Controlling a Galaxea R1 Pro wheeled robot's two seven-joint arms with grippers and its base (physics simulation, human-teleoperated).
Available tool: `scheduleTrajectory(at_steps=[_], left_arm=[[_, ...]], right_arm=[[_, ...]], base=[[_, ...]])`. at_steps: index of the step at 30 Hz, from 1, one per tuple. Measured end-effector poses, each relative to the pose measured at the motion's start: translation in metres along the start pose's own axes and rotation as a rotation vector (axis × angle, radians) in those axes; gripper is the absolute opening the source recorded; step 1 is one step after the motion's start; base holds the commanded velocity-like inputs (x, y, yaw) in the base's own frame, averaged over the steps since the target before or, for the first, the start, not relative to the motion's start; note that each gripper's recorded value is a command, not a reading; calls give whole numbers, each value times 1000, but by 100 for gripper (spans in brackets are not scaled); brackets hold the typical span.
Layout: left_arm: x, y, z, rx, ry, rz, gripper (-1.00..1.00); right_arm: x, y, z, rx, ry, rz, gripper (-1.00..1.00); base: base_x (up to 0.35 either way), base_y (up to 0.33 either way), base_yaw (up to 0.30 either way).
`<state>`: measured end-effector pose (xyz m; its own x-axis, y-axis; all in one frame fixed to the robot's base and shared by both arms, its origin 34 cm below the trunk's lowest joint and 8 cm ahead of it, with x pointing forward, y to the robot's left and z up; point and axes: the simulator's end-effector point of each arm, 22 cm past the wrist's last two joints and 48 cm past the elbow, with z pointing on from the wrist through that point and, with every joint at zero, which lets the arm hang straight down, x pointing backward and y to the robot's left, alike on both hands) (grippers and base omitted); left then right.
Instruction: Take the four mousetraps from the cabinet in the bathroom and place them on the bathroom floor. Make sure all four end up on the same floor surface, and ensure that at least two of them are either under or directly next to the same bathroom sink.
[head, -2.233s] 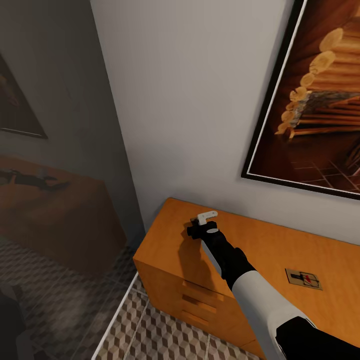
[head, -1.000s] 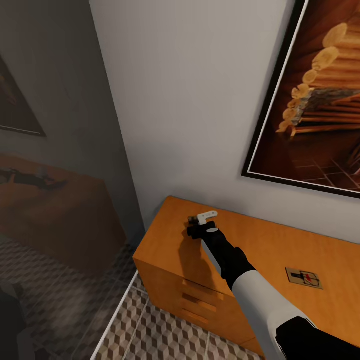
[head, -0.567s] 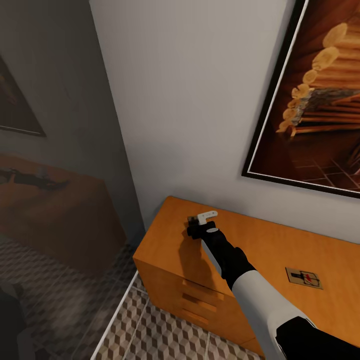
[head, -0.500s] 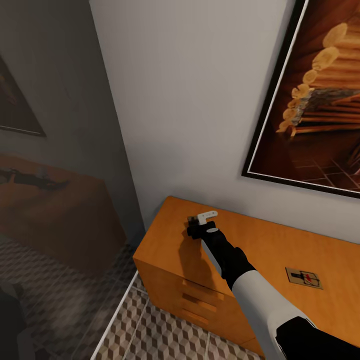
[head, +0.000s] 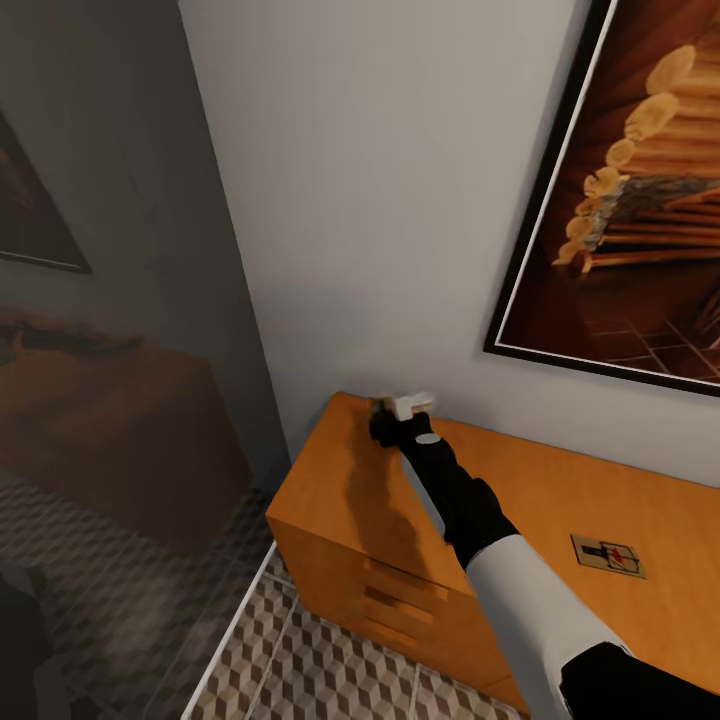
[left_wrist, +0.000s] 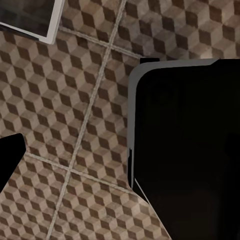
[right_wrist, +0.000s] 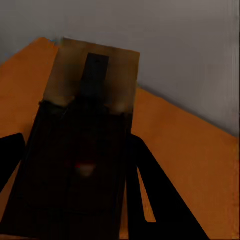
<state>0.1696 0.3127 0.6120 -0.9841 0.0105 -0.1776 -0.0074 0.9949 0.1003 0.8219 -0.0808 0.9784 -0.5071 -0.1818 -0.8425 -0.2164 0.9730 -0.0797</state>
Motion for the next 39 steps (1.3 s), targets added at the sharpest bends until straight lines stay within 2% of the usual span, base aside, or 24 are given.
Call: scheduleTrajectory(at_steps=[2, 4, 9, 17, 35, 39], left_arm=[[-1, 0, 0, 1, -2, 0, 100], [-1, 0, 0, 2, -2, 0, 100], [-1, -1, 0, 2, -2, 0, 100], [-1, 0, 0, 2, -2, 0, 100], [-1, -1, 0, 3, -2, 0, 100], [-1, -4, 0, 21, -2, 3, 100]], right_arm=[[-31, -2, -13, 0, -37, 6, -100], [-51, -3, -27, -1, -38, 6, -100], [-66, -5, -39, -3, -38, 7, -100], [-66, -6, -40, 0, -33, 7, -100], [-64, -5, -39, -1, -25, 6, -100], [-63, -5, -39, -1, -24, 5, -100]], base=[[0, 0, 0], [0, 0, 0], [0, 0, 0], [-93, 0, 0], [-324, 0, 0], [-293, 0, 0]])
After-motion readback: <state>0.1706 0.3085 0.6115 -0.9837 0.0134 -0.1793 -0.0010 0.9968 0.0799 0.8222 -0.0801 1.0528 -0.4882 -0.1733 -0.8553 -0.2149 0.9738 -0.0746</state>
